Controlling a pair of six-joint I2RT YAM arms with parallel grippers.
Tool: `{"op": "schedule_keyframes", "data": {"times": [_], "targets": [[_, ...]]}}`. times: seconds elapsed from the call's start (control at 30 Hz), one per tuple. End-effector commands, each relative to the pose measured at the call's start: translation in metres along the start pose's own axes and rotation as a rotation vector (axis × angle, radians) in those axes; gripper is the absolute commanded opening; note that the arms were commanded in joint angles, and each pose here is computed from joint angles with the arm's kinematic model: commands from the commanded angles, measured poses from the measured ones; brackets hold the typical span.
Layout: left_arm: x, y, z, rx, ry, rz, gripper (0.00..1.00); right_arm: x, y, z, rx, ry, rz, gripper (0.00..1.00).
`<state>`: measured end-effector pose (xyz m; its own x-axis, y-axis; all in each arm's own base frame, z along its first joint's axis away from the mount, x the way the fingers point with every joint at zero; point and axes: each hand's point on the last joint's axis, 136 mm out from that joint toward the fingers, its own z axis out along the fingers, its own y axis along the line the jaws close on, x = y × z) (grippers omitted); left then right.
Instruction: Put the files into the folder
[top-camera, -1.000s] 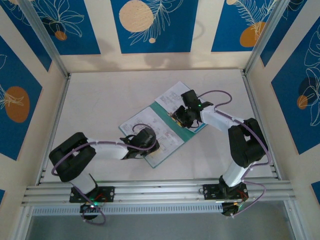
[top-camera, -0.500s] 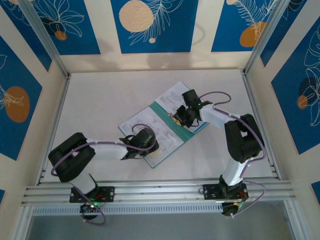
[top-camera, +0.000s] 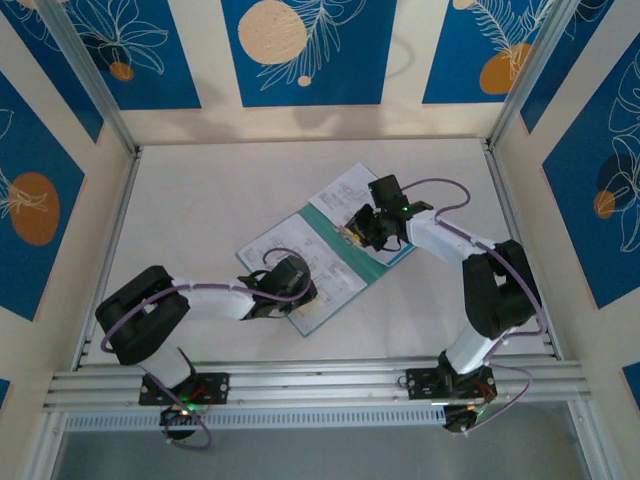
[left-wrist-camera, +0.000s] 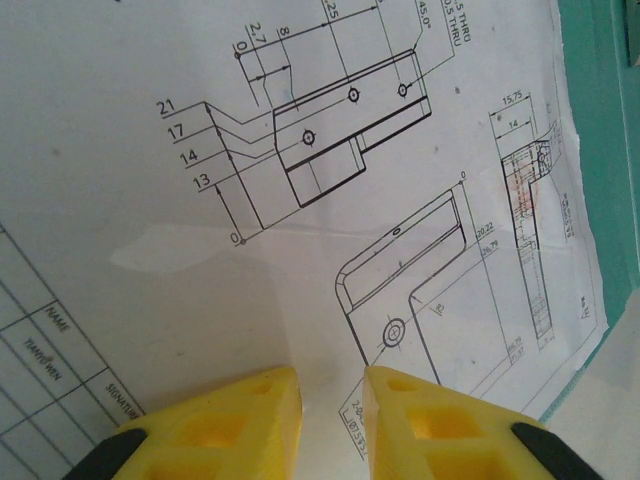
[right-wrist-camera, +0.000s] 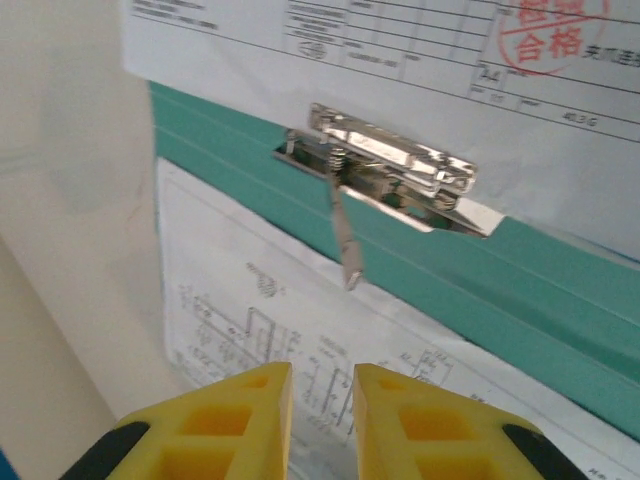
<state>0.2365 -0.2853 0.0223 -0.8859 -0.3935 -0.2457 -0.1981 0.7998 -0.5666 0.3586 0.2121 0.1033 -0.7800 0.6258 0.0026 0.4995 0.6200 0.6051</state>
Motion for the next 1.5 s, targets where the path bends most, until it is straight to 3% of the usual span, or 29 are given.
{"op": "schedule_keyframes", "data": {"times": [0.0,0.3,0.9,1.3,1.47], "targets": [[0.008,0.042,0.001,-0.138,0.028,0.023,0.25,0.001,-0.002,0.003,0.001,0.017,0.019,0.27],[0.008,0.041,0.000,-0.139,0.027,0.022,0.25,-0.005,-0.008,0.028,0.027,0.056,0.050,0.27],[0.008,0.041,0.000,-0.140,0.029,0.023,0.25,-0.011,-0.021,0.034,0.055,0.042,0.079,0.21],[0.008,0.041,0.001,-0.139,0.029,0.023,0.25,-0.011,-0.026,0.035,0.063,0.039,0.091,0.14],[0.007,0.041,0.000,-0.139,0.027,0.022,0.25,-0.012,-0.032,0.038,0.066,0.029,0.102,0.07]]}}
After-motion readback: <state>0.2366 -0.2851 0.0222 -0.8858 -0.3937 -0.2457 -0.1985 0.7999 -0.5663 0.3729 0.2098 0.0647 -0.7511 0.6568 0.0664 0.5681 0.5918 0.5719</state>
